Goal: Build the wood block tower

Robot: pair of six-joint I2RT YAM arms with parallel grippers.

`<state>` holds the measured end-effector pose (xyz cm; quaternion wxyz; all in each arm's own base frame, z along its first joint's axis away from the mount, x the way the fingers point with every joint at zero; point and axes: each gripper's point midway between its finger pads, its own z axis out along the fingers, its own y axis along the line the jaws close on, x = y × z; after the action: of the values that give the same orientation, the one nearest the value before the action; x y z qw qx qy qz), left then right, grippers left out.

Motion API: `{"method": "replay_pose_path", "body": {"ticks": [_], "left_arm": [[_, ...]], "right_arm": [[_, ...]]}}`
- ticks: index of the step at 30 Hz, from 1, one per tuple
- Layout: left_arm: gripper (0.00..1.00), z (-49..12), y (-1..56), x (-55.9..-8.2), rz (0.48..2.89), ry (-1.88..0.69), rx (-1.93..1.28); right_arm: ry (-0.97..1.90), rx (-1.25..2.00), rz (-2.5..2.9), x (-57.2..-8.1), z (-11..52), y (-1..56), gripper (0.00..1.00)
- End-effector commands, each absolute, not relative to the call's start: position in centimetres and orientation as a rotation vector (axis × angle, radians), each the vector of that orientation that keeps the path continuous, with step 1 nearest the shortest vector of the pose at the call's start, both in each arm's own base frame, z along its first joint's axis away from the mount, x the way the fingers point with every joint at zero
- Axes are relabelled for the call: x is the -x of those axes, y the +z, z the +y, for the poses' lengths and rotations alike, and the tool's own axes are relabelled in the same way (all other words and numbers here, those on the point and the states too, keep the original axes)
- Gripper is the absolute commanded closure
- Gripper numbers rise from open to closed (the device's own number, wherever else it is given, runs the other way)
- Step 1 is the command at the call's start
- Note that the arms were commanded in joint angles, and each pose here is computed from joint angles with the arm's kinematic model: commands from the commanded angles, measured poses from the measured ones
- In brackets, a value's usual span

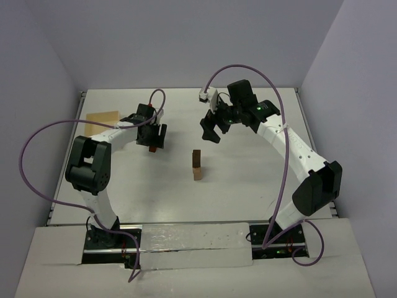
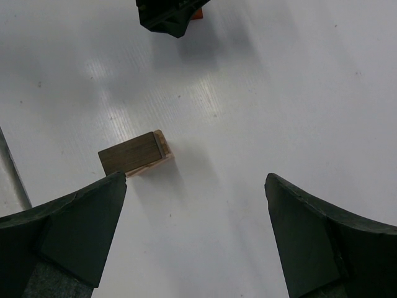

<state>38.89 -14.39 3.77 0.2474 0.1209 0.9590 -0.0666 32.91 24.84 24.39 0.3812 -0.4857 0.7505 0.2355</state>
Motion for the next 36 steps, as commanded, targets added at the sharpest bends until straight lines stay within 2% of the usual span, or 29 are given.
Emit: {"method": "replay_pose_path", "body": {"ticks": [1, 3, 5, 7, 8, 10, 14, 15, 16, 18, 22, 28, 36], "left_arm": [[0.25, -14.1, 3.7, -40.4, 2.567, -0.120, -0.333], [0.26, -13.9, 3.5, -40.4, 2.565, -0.103, -0.335], [0.31, -13.8, 3.5, -40.5, 2.564, -0.091, -0.332], [0.39, -13.8, 3.4, -40.4, 2.565, -0.087, -0.333], [0.40, -13.7, 3.3, -40.4, 2.567, -0.084, -0.328], [0.50, -13.7, 3.2, -40.4, 2.570, -0.078, -0.320], [0.78, -13.8, 3.3, -40.0, 2.590, -0.085, -0.298], [0.92, -13.9, 3.5, -40.0, 2.593, -0.094, -0.281], [0.96, -14.0, 3.6, -40.0, 2.599, -0.101, -0.264], [1.00, -14.3, 4.0, -39.6, 2.616, -0.118, -0.226], [1.00, -14.3, 6.0, -39.5, 2.582, -0.115, -0.145], [1.00, -13.3, 13.0, -38.5, 2.516, -0.108, 0.173], [1.00, -15.7, 18.8, -33.7, 2.519, -0.324, 0.090]], "right_arm": [[0.567, 1.211, 1.845, -33.3, 24.5, 26.5, 0.00], [0.565, 1.211, 1.852, -33.3, 24.4, 26.3, 0.00], [0.564, 1.212, 1.852, -33.3, 24.4, 26.2, 0.00], [0.559, 1.214, 1.851, -33.3, 24.4, 26.2, 0.00], [0.559, 1.212, 1.849, -33.3, 24.4, 26.2, 0.00], [0.558, 1.211, 1.850, -33.4, 24.4, 26.1, 0.00], [0.537, 1.190, 1.845, -33.7, 24.3, 26.4, 0.00], [0.532, 1.184, 1.845, -33.9, 24.2, 26.5, 0.00], [0.526, 1.181, 1.845, -33.9, 24.2, 26.5, 0.00], [0.520, 1.175, 1.840, -34.0, 24.1, 26.7, 0.00], [0.509, 1.166, 1.839, -33.9, 24.0, 26.8, 0.00], [0.481, 1.141, 1.847, -33.7, 23.3, 26.7, 0.00], [0.467, 1.088, 1.878, -33.4, 22.0, 26.3, 0.00]]}}
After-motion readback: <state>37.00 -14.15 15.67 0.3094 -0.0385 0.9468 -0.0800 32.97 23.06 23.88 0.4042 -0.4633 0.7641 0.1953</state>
